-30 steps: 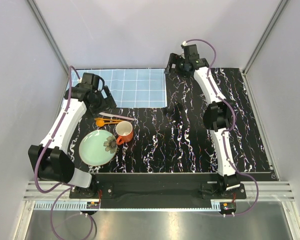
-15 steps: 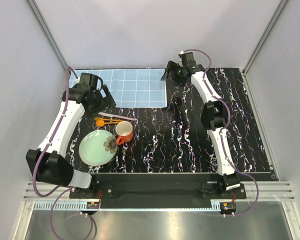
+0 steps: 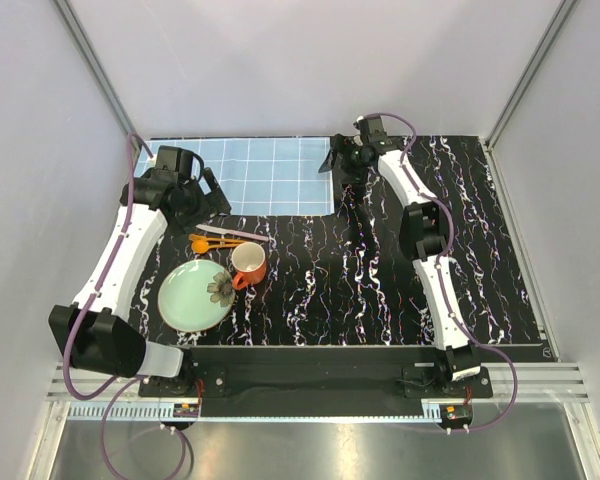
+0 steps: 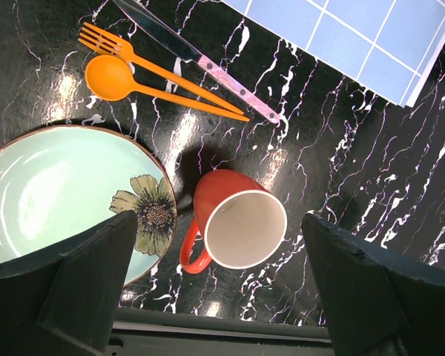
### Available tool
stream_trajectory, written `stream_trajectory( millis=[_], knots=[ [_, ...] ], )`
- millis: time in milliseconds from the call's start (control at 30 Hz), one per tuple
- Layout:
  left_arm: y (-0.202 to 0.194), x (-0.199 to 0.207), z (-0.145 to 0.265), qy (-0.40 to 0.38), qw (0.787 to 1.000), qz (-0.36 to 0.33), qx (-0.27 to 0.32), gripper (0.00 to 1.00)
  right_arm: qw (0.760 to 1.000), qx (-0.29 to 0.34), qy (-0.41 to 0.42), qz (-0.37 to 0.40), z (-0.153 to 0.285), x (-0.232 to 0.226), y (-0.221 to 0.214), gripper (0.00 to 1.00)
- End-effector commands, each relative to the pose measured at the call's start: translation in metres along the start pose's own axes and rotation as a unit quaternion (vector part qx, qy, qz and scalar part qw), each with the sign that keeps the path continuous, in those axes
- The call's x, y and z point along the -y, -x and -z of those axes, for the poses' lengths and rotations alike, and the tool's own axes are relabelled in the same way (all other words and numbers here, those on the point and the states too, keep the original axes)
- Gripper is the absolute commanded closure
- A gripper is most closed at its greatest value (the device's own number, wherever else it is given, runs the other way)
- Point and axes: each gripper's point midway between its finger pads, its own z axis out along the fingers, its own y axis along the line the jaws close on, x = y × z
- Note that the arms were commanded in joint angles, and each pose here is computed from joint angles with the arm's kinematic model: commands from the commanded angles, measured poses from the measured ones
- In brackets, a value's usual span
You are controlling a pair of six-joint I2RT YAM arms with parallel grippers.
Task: Set the dinner table for one person
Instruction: Move the napkin to the center of the board.
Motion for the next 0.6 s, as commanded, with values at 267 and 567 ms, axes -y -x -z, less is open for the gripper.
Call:
stream_trajectory(
  millis=[267,567],
  knots=[
    [-0.002,0.002,0.013,-0.011,1.000,0.013,0.015,0.01,0.999,-0.016,0.030,-0.007,-0.026,-0.001,-0.014,0.03],
    [-0.008,-0.001,0.011,-0.008,1.000,0.018,0.009,0.01,0.999,-0.034,0.020,-0.002,-0.037,0.004,-0.032,0.05]
  ],
)
